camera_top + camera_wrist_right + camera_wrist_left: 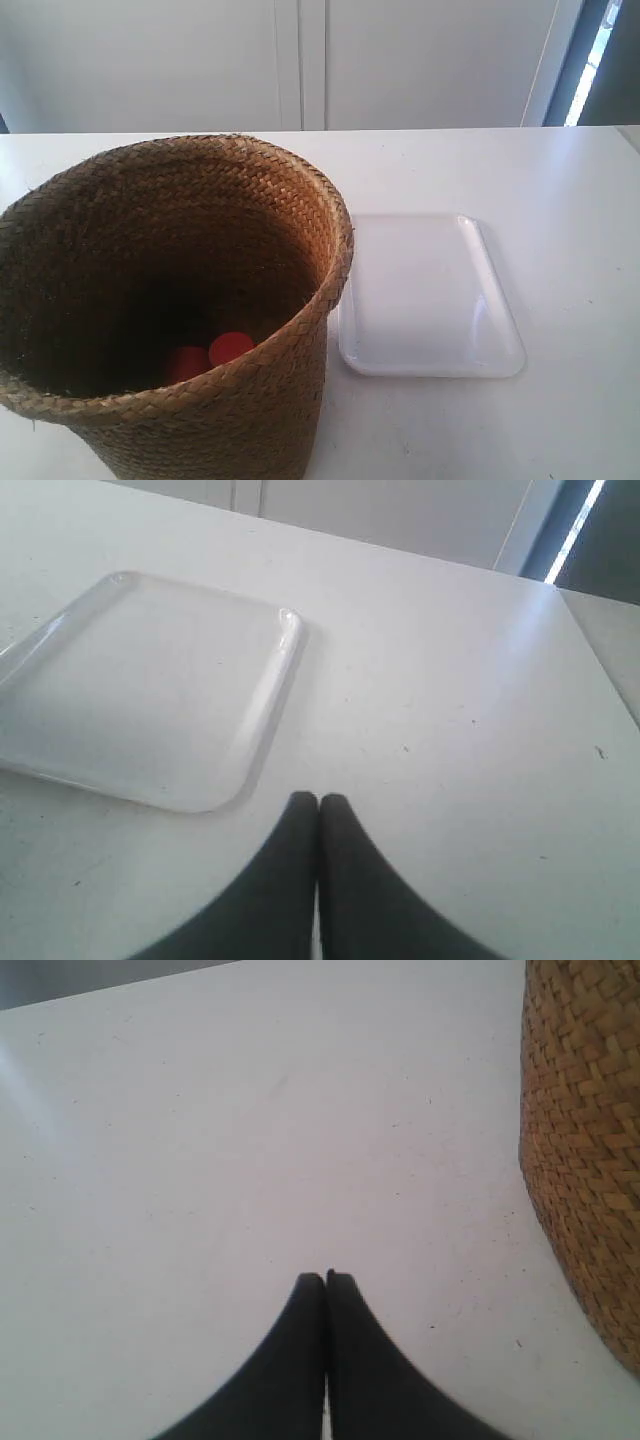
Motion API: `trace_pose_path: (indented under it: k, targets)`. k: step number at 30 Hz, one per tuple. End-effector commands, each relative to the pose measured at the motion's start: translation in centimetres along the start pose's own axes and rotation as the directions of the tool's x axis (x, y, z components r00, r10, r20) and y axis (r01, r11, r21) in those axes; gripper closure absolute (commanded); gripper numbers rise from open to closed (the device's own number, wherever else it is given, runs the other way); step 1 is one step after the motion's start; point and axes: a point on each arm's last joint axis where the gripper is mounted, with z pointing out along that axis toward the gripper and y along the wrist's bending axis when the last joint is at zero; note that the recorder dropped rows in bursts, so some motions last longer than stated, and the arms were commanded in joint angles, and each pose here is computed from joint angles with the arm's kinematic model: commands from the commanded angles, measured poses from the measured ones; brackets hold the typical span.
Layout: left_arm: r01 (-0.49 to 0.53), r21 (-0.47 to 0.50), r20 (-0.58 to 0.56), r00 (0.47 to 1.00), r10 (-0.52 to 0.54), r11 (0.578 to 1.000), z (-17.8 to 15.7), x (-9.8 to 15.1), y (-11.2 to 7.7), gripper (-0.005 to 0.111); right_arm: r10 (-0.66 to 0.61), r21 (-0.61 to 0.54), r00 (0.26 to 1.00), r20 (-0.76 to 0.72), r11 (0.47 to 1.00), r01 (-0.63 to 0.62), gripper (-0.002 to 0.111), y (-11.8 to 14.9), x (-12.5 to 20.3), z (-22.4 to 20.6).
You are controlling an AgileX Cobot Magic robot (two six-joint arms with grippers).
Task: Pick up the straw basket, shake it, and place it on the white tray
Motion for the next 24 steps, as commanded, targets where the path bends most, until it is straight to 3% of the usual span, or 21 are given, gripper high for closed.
trace_pose_path:
  k: [1,9,24]
  targets:
    - [-0.008,0.008,-0.003,1.0,0.008,1.0,0.0,0.1,-0.1,0.107,-0.009,0.004,1.0,0.009,1.0,0.009,0.108,0.0,0.1,0.0]
    - [-0.067,-0.037,0.06,0.996,0.069,0.997,0.0,-0.4,0.3,0.107,-0.246,0.099,0.969,0.0,0.965,0.244,0.108,-0.9,-0.1,0.0]
    - [-0.067,-0.043,0.08,0.994,0.07,0.997,0.0,-0.6,0.4,0.107,-0.365,0.156,0.931,-0.022,0.918,0.364,0.108,-1.4,-0.2,-0.1]
